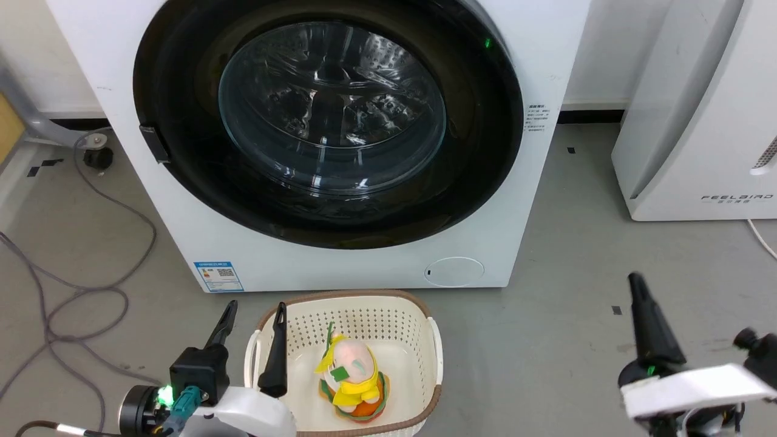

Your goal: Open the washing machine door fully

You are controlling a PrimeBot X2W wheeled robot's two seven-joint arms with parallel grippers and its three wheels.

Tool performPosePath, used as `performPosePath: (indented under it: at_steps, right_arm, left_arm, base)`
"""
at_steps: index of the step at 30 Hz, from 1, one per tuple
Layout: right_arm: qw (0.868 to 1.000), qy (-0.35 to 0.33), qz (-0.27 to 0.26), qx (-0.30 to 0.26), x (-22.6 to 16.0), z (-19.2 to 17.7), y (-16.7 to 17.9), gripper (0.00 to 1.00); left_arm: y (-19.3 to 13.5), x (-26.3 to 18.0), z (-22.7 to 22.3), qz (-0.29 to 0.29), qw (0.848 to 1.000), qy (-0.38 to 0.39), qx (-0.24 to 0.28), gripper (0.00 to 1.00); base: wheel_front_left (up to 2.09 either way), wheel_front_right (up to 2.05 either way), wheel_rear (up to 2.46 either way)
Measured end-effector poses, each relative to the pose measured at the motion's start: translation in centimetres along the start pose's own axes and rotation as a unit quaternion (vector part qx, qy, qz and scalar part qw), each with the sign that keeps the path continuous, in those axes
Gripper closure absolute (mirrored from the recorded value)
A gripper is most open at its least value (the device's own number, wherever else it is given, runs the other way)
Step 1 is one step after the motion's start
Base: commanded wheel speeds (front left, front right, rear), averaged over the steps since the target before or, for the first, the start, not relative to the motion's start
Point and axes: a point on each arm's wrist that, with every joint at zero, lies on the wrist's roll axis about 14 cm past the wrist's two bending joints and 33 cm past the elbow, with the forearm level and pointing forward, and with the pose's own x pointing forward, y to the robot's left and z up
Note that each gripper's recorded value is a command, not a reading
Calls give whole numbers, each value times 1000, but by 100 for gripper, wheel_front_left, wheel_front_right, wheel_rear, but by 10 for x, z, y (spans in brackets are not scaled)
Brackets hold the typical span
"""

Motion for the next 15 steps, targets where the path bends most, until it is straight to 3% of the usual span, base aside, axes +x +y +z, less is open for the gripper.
performPosePath:
  at_steps: [15]
  right_arm:
    - [989, -70, -7, 133, 46, 41, -10, 100]
  left_arm:
    - [-3, 12, 2, -10, 1000, -13, -8, 0]
  base:
    - [0, 0, 0]
